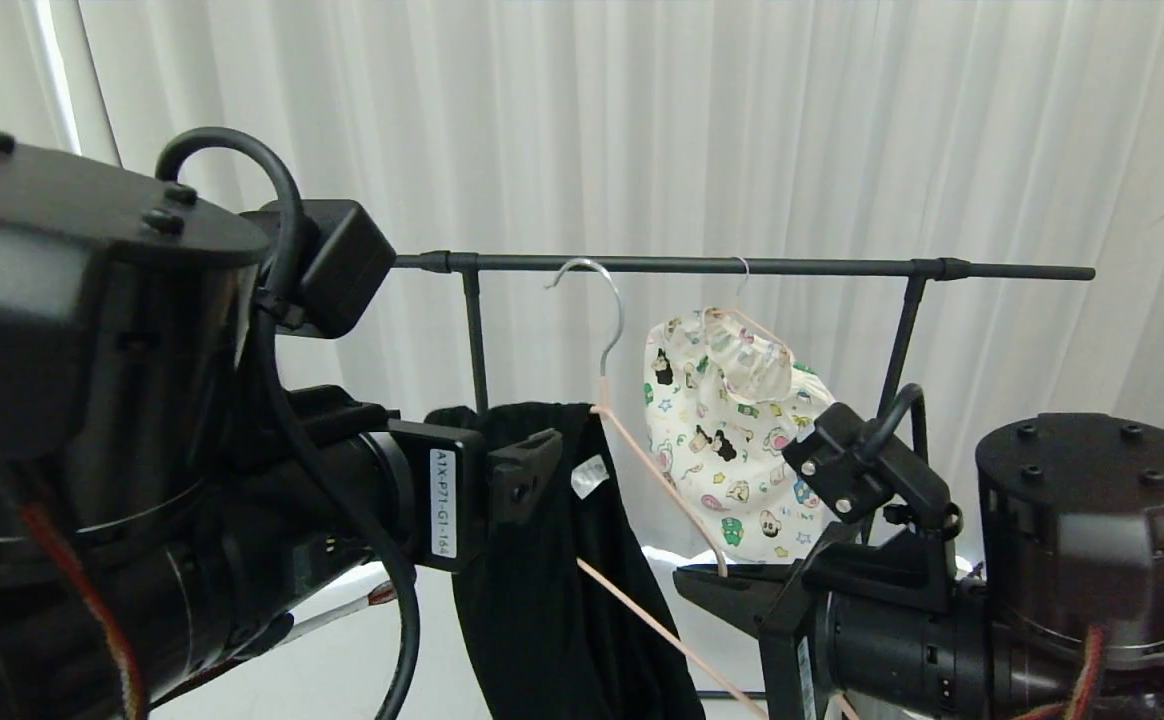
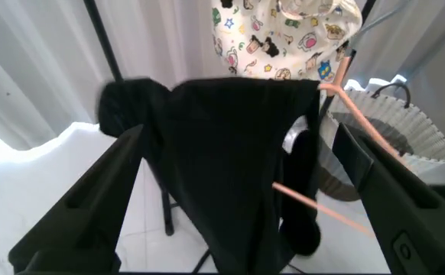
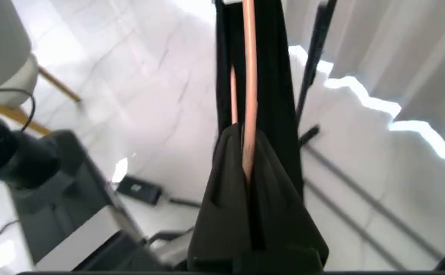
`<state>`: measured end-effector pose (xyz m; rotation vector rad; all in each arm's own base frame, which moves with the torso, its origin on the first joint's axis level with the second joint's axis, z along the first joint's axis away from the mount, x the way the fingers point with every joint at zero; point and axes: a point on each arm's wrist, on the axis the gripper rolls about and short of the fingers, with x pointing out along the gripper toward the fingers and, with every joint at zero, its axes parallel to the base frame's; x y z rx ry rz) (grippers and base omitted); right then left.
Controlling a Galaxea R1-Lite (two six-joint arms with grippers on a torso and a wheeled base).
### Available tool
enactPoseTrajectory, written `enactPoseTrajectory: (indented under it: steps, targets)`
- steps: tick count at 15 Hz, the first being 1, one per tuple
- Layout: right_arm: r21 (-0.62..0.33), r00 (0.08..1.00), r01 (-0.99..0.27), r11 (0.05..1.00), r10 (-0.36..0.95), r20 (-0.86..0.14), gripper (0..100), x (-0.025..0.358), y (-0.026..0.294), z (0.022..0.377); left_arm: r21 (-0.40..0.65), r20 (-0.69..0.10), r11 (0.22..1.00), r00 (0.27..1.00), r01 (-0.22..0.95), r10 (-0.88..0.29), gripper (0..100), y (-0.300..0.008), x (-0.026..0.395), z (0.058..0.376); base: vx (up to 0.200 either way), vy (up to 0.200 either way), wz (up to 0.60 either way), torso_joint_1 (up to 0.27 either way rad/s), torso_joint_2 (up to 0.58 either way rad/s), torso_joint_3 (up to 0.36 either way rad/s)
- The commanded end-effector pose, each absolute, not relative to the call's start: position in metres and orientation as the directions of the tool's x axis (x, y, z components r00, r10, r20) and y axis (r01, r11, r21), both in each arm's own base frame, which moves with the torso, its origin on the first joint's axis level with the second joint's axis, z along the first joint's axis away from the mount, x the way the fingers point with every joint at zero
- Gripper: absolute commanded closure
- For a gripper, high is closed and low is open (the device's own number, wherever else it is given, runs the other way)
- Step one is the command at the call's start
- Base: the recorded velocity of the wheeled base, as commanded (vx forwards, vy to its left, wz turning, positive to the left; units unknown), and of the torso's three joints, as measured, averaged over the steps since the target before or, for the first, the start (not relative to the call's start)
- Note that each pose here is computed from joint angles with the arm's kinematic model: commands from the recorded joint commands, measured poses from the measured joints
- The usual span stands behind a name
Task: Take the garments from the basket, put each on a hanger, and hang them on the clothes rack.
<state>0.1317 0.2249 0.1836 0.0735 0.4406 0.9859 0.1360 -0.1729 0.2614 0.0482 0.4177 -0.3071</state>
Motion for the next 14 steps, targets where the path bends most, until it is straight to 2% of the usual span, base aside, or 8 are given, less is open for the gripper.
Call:
enactPoseTrajectory:
  steps: [1,4,7,10,12,13,14]
  targets:
    - [0.2,0.501,-0.8,0.565,0.814,-0.295,100,0.134,0.214,0.175,-0.031,-0.388,0.952,0.874,0.304,-0.291,0,-0.163,0.129,0.266,0.0,0.0,0.0,0.0,0.0,0.0]
    - [0.152,0.531,-0.802,0.578,0.805,-0.265,100,0.136,0.204,0.162,-0.011,-0.41,0.952,0.868,0.304,-0.282,0,-0.152,0.122,0.254,0.0,0.0,0.0,0.0,0.0,0.0]
    - [0.062,0.551,-0.813,0.579,0.799,-0.243,100,0.132,0.185,0.159,0.069,-0.424,0.936,0.859,0.345,-0.286,0,-0.13,0.106,0.238,0.0,0.0,0.0,0.0,0.0,0.0]
    - [0.016,0.516,-0.845,0.534,0.824,-0.236,100,0.12,0.165,0.157,0.061,-0.405,0.913,0.846,0.403,-0.347,0,-0.119,0.096,0.226,0.0,0.0,0.0,0.0,0.0,0.0]
    - [-0.018,0.479,-0.872,0.49,0.844,-0.243,100,0.11,0.152,0.153,0.055,-0.392,0.821,0.769,0.568,-0.506,0,-0.104,0.082,0.222,0.0,0.0,0.0,0.0,0.0,0.0]
    - [-0.029,0.445,-0.891,0.453,0.859,-0.255,100,0.103,0.144,0.147,0.08,-0.397,0.721,0.685,0.689,-0.61,0,-0.091,0.074,0.215,0.0,0.0,0.0,0.0,0.0,0.0]
    - [-0.045,0.418,-0.905,0.422,0.869,-0.264,100,0.098,0.138,0.143,0.128,-0.417,0.681,0.662,0.721,-0.623,0,-0.083,0.073,0.206,0.0,0.0,0.0,0.0,0.0,0.0]
